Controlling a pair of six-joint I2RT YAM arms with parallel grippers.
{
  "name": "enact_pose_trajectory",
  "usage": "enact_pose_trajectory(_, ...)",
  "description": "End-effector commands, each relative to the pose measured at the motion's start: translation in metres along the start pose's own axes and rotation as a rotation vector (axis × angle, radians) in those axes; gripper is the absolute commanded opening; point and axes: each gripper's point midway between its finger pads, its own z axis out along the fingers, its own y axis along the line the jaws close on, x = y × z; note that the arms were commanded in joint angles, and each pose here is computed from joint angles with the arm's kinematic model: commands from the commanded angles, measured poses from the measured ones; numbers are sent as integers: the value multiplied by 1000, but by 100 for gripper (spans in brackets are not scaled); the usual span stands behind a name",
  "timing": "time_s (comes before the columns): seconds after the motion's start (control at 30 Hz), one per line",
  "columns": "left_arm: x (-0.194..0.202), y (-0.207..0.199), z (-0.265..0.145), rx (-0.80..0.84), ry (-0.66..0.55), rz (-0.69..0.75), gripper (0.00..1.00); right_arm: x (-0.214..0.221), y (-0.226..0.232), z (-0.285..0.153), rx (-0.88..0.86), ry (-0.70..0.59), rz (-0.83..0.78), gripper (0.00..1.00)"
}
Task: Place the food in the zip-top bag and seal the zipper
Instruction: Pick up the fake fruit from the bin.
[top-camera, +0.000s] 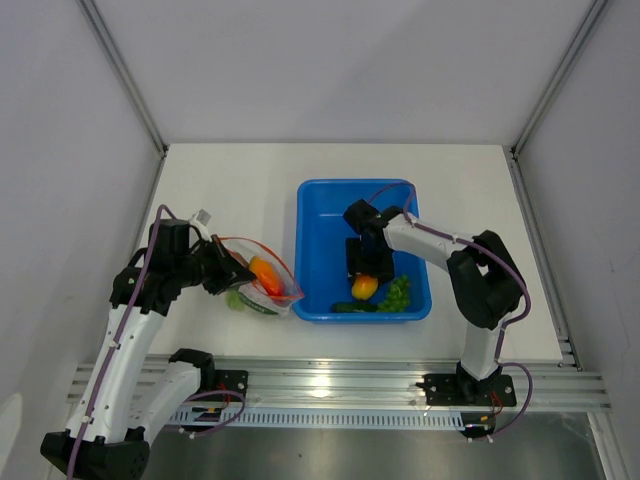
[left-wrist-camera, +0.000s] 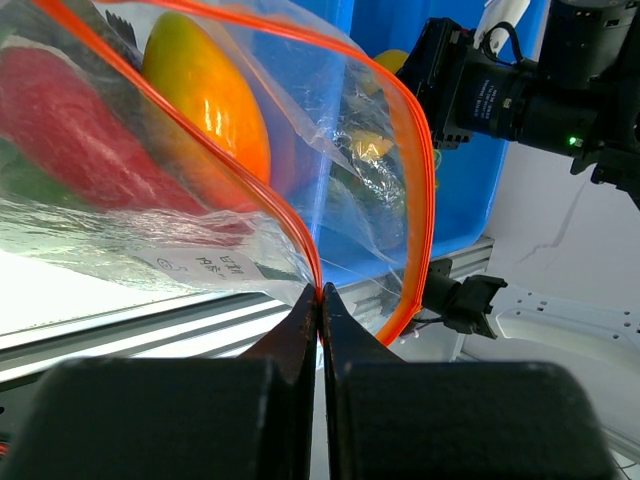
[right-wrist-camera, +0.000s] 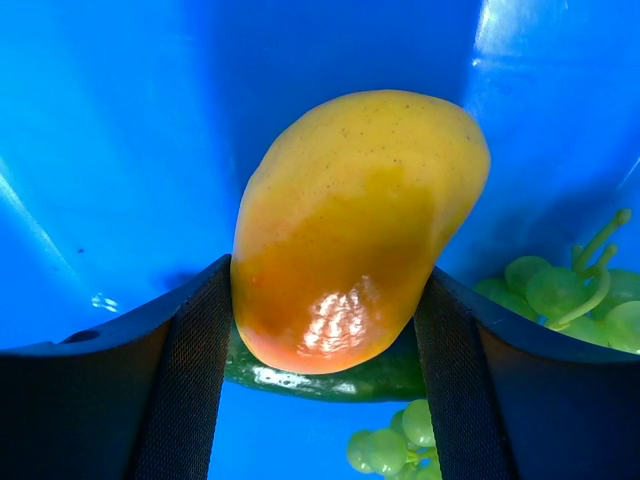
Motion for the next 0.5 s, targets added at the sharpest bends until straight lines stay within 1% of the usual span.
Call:
enact_pose_trajectory(0.0,1,-6,-1,33,2,12,1,-25,13,-18,-38,-78,-46,22)
enact_pose_trajectory(0.03,1,-6,-2,34,1,12,1,-38,16,-29,-34,-123,-51,17)
enact_pose_trajectory(0.07,1,-5,-1,32,1,12,0,-44,19,-37,-43,-145,-60,8)
enact_pose_trajectory(0.17,1,-6,-1,36,4,12,0,-66,38,-74,-115,-229,-103,0)
enact_pose_trajectory(0.2,1,-6,-1,36,4,12,1,-71,43,-84,-134,-253,-116,0)
enact_pose_trajectory(0.27,1,-5,-1,33,5,10,0,-82,69,-121,-254,-320,-176,0)
enact_pose_trajectory(0.33,1,-6,-1,35,3,12,1,-89,88,-150,-328,-390,-217,0)
enact_pose_trajectory(0.37,0,-7,-2,37,0,14,1,-94,101,-178,-388,-455,-251,0)
enact_pose_trajectory(0.47,1,-6,-1,33,2,10,0,-91,131,-229,-513,-570,-336,0)
